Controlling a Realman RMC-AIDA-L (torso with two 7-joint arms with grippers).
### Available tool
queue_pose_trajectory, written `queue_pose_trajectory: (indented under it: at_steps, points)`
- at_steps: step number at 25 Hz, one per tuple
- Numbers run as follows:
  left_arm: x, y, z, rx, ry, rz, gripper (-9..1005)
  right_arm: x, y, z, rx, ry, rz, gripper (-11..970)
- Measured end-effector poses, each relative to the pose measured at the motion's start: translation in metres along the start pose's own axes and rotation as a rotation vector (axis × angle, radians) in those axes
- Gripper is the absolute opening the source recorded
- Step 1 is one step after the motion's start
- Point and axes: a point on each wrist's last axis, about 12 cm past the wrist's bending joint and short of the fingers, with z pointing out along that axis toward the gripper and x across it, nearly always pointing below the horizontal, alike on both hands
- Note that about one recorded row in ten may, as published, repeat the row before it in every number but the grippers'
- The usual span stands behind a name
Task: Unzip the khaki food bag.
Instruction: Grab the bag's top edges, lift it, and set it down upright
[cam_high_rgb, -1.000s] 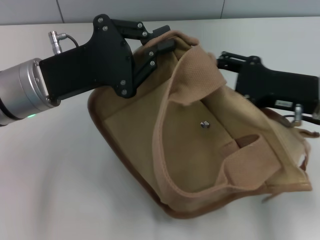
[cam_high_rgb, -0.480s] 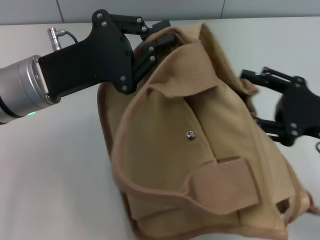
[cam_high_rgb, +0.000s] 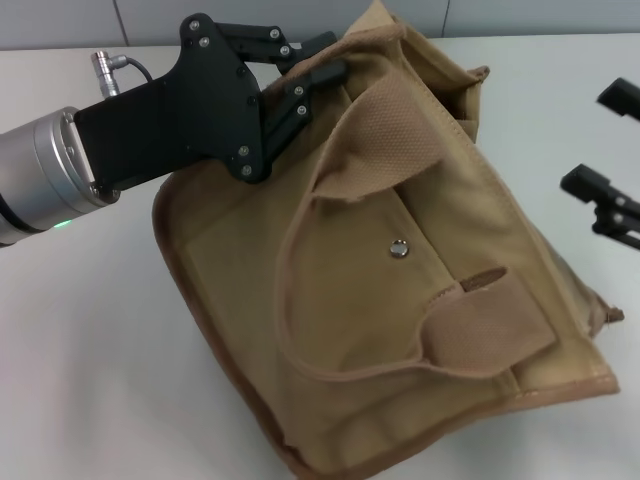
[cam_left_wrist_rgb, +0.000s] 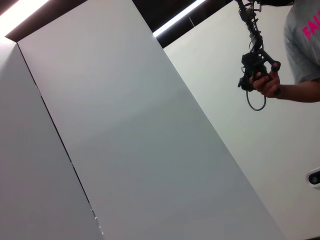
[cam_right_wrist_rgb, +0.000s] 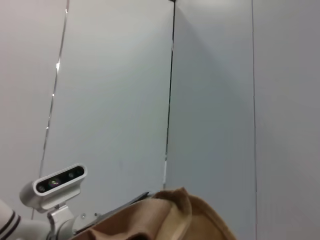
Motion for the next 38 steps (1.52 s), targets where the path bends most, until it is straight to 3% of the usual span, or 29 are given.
queue_pose_trajectory:
  at_steps: [7,13,18,30,38]
  points:
    - [0.0,-0.001,-0.001,0.001,-0.001,-0.002,88,0.013,-0.005,0.011,0.118,-0.07,-0.044,830]
    - [0.0,-0.001,0.0,0.005,-0.005,0.005,92,0.03,-0.013,0.035,0.147,-0.028,-0.035,825]
    - [-0.001,-0.001,0.0,0.007,-0.007,0.006,95,0.035,-0.014,0.042,0.111,0.015,0.001,821]
    - [-0.001,-0.002,0.0,0.008,-0.011,0.006,102,0.045,0.002,0.035,0.04,0.107,0.061,812]
    - [-0.002,-0.002,0.0,0.015,-0.023,0.006,106,0.052,-0.007,0.061,0.03,0.115,0.089,806]
